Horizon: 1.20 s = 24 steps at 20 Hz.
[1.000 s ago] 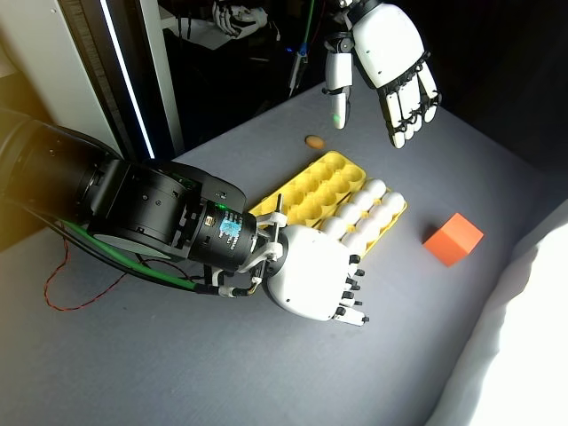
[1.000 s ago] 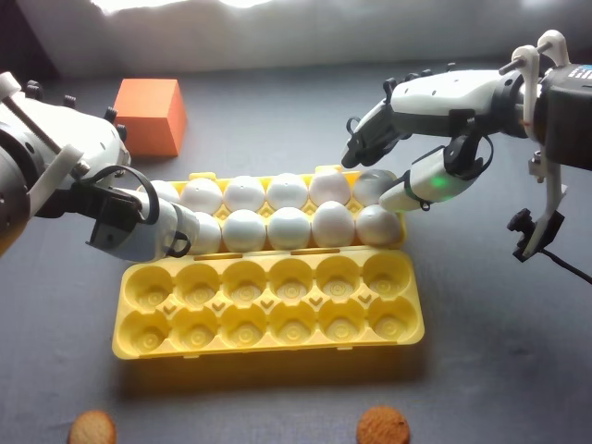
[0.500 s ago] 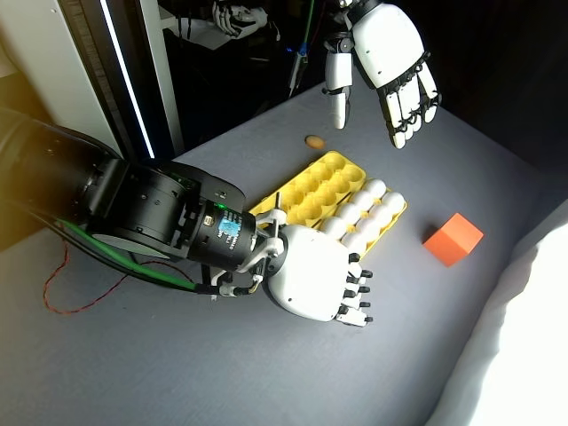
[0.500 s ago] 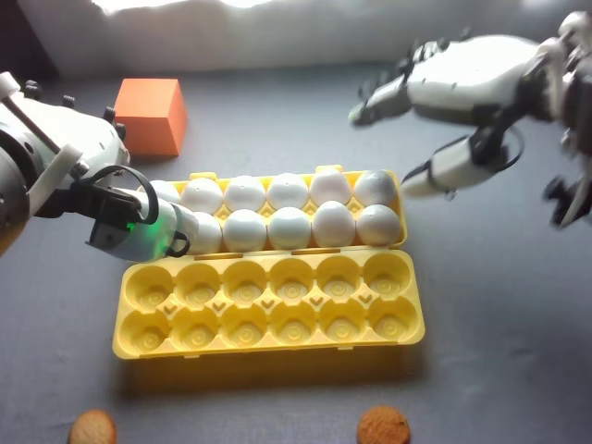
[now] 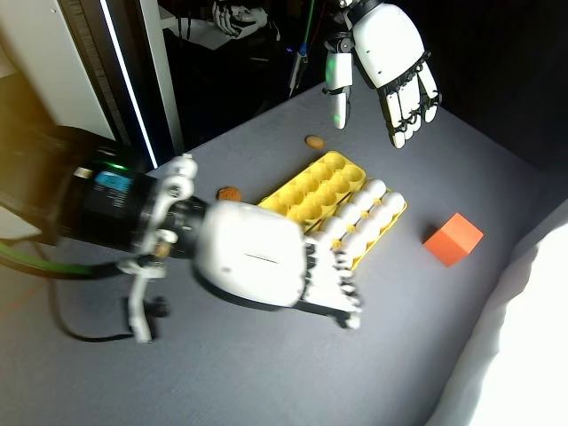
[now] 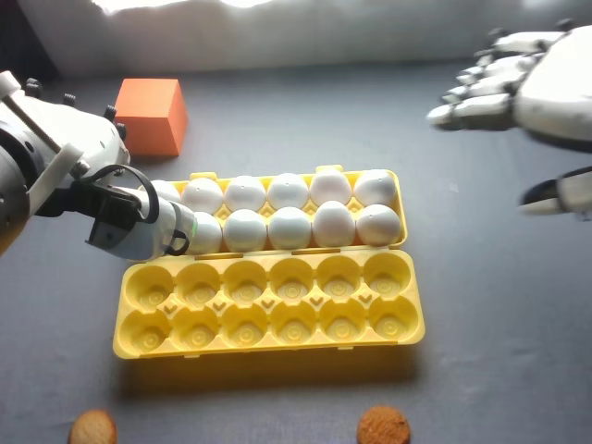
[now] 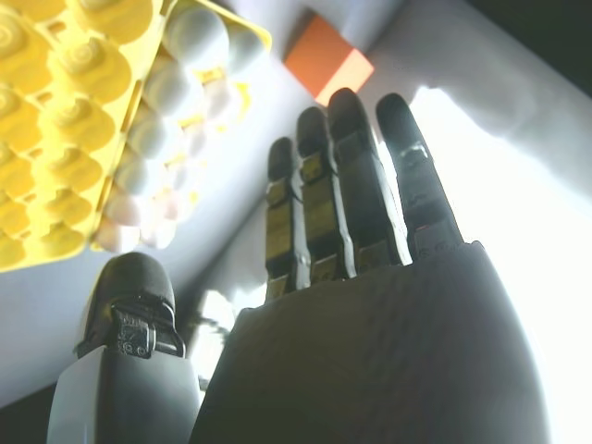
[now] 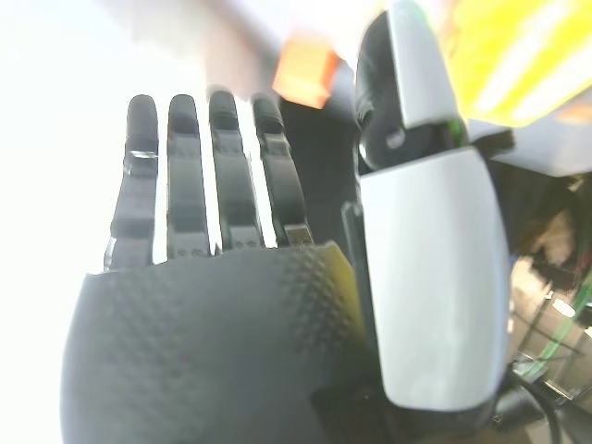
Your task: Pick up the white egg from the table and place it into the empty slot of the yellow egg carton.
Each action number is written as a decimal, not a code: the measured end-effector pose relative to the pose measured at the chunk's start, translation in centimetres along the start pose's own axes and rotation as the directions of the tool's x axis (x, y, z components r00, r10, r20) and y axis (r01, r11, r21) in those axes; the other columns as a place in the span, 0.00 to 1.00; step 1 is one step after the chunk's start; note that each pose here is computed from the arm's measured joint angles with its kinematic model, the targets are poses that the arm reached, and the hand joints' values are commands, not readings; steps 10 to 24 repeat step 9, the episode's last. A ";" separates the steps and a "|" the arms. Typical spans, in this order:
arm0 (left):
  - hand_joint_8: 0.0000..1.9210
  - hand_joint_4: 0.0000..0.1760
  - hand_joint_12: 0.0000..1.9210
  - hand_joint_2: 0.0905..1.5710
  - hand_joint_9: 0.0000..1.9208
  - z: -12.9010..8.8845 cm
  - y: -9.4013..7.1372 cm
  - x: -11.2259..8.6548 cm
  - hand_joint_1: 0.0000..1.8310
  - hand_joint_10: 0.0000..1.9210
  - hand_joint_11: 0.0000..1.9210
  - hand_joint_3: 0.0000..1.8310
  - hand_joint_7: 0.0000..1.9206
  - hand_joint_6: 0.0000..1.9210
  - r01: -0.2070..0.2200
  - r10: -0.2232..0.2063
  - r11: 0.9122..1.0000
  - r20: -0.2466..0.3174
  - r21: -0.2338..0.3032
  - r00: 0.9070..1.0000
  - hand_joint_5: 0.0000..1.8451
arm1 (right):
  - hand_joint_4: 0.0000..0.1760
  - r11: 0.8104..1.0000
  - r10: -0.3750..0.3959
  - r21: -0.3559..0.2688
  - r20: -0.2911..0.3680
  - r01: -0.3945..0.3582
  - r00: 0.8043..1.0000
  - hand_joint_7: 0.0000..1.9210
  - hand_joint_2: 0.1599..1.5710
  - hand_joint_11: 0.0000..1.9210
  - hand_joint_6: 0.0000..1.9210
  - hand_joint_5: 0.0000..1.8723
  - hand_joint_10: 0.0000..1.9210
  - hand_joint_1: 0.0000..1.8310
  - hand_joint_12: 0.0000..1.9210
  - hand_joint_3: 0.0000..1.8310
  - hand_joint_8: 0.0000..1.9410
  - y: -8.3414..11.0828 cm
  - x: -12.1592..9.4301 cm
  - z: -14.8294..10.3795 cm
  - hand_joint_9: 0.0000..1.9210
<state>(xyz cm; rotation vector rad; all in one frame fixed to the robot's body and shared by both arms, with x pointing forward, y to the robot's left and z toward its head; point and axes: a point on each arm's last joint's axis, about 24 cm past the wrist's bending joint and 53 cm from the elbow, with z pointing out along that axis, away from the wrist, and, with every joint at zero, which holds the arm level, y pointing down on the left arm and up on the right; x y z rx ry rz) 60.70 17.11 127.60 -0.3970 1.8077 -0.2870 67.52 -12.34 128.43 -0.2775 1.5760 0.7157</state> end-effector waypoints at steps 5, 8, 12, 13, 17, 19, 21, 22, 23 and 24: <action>0.01 0.00 0.31 0.77 0.19 0.0 -0.1 0.0 0.00 0.00 0.00 0.00 0.20 0.00 0.000 0.000 1.000 0.000 0.003 1.000 0.17 | 0.00 0.998 -0.042 0.042 -0.034 0.043 0.999 0.16 0.65 0.00 0.00 0.15 0.01 0.53 0.37 0.00 0.01 -0.9 0.2 -3.2 0.13; 0.01 0.00 0.32 0.77 0.20 0.0 0.0 0.0 0.00 0.01 0.02 0.00 0.21 0.00 0.000 0.000 1.000 0.000 0.000 1.000 0.18 | 0.00 0.998 -0.047 0.040 -0.046 0.049 0.998 0.14 0.65 0.00 0.00 0.14 0.00 0.51 0.34 0.00 0.00 -0.4 0.5 -4.2 0.12; 0.00 0.00 0.32 0.77 0.18 0.0 0.0 0.0 0.00 0.00 0.01 0.00 0.19 0.00 0.000 0.000 1.000 0.000 0.000 1.000 0.17 | 0.00 0.998 -0.048 0.049 -0.052 0.050 0.997 0.13 0.65 0.00 0.00 0.15 0.00 0.52 0.34 0.00 0.00 -0.7 0.6 -4.5 0.12; 0.00 0.00 0.32 0.77 0.18 0.0 0.0 0.0 0.00 0.00 0.01 0.00 0.19 0.00 0.000 0.000 1.000 0.000 0.000 1.000 0.17 | 0.00 0.998 -0.048 0.049 -0.052 0.050 0.997 0.13 0.65 0.00 0.00 0.15 0.00 0.52 0.34 0.00 0.00 -0.7 0.6 -4.5 0.12; 0.00 0.00 0.32 0.77 0.18 0.0 0.0 0.0 0.00 0.00 0.01 0.00 0.19 0.00 0.000 0.000 1.000 0.000 0.000 1.000 0.17 | 0.00 0.998 -0.048 0.049 -0.052 0.050 0.997 0.13 0.65 0.00 0.00 0.15 0.00 0.52 0.34 0.00 0.00 -0.7 0.6 -4.5 0.12; 0.00 0.00 0.32 0.77 0.18 0.0 0.0 0.0 0.00 0.00 0.01 0.00 0.19 0.00 0.000 0.000 1.000 0.000 0.000 1.000 0.17 | 0.00 0.998 -0.048 0.049 -0.052 0.050 0.997 0.13 0.65 0.00 0.00 0.15 0.00 0.52 0.34 0.00 0.00 -0.7 0.6 -4.5 0.12; 0.00 0.00 0.32 0.77 0.18 0.0 0.0 0.0 0.00 0.00 0.01 0.00 0.19 0.00 0.000 0.000 1.000 0.000 0.000 1.000 0.17 | 0.00 0.998 -0.048 0.049 -0.052 0.050 0.997 0.13 0.65 0.00 0.00 0.15 0.00 0.52 0.34 0.00 0.00 -0.7 0.6 -4.5 0.12; 0.00 0.00 0.32 0.77 0.18 0.0 0.0 0.0 0.00 0.00 0.01 0.00 0.19 0.00 0.000 0.000 1.000 0.000 0.000 1.000 0.17 | 0.00 0.998 -0.048 0.049 -0.052 0.050 0.997 0.13 0.65 0.00 0.00 0.15 0.00 0.52 0.34 0.00 0.00 -0.7 0.6 -4.5 0.12; 0.00 0.00 0.32 0.77 0.18 0.0 0.0 0.0 0.00 0.00 0.01 0.00 0.19 0.00 0.000 0.000 1.000 0.000 0.000 1.000 0.17 | 0.00 0.998 -0.048 0.049 -0.052 0.050 0.997 0.13 0.65 0.00 0.00 0.15 0.00 0.52 0.34 0.00 0.00 -0.7 0.6 -4.5 0.12; 0.00 0.00 0.32 0.77 0.18 0.0 0.0 0.0 0.00 0.00 0.01 0.00 0.19 0.00 0.000 0.000 1.000 0.000 0.000 1.000 0.17 | 0.00 0.998 -0.048 0.049 -0.052 0.050 0.997 0.13 0.65 0.00 0.00 0.15 0.00 0.52 0.34 0.00 0.00 -0.7 0.6 -4.5 0.12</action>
